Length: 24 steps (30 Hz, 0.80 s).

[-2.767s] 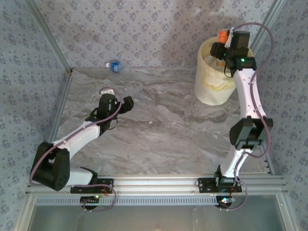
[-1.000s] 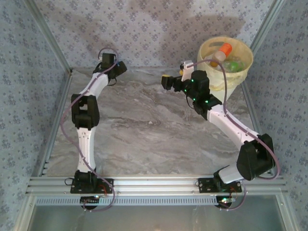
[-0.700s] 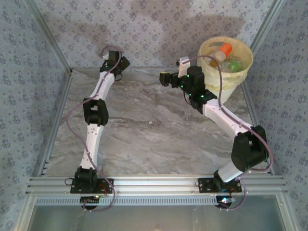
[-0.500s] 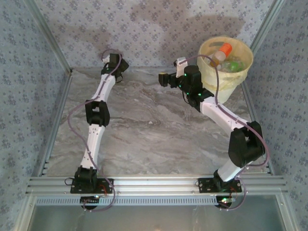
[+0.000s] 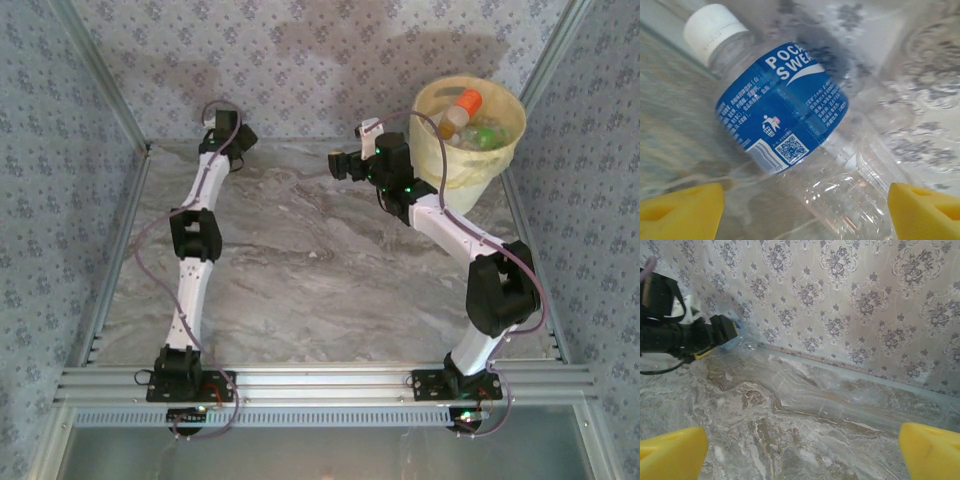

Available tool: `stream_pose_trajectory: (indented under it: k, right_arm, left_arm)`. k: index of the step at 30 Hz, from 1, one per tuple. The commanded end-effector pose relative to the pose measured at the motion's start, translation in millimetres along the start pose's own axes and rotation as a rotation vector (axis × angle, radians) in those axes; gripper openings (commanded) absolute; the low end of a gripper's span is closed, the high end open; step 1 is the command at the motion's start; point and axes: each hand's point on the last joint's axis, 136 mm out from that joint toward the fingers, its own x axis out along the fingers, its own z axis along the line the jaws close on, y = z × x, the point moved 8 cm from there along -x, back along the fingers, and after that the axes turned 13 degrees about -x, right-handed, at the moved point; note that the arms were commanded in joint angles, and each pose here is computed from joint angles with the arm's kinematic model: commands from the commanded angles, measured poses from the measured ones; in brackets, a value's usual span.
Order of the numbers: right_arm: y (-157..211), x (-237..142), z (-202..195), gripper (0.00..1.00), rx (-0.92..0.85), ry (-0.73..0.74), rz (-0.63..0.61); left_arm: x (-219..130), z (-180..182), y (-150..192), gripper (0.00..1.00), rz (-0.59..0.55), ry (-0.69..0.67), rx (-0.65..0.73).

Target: Put the plastic bottles in the bin

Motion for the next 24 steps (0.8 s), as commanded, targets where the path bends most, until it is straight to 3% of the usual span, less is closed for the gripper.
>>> stream_pose_trajectory:
  k: [1,5,9,16,24]
  right_arm:
    - [-13.2,-1.5,-2.3,1.00,-0.023,0.028,-0.023]
    - [-16.7,-3.0,-2.3,1.00,-0.022,0.033,-0.032]
    - [-18.6,-4.3,-0.7,1.00,-0.024,0.032,-0.032]
    - [-18.0,-4.4,0.5,1.00,-0.027,0.032,-0.023]
    - [-17.8,-4.8,-0.3,1.00,-0.032,0.042,-0.014]
  left_arm:
    - [-40.8,12.8,-12.4,0.85,0.058,-0.135,0.098]
    - [-71.2,13.1,-12.6,0.87,0.048,-0.064,0.096]
    - [-100.4,18.7,-15.5,0.98,-0.004,-0.001,0.005]
    - [-79.9,15.4,-11.7,0.98,0.066,0.025,-0.080]
    - [-54.9,16.9,-13.4,0.98,0.061,-0.078,-0.185]
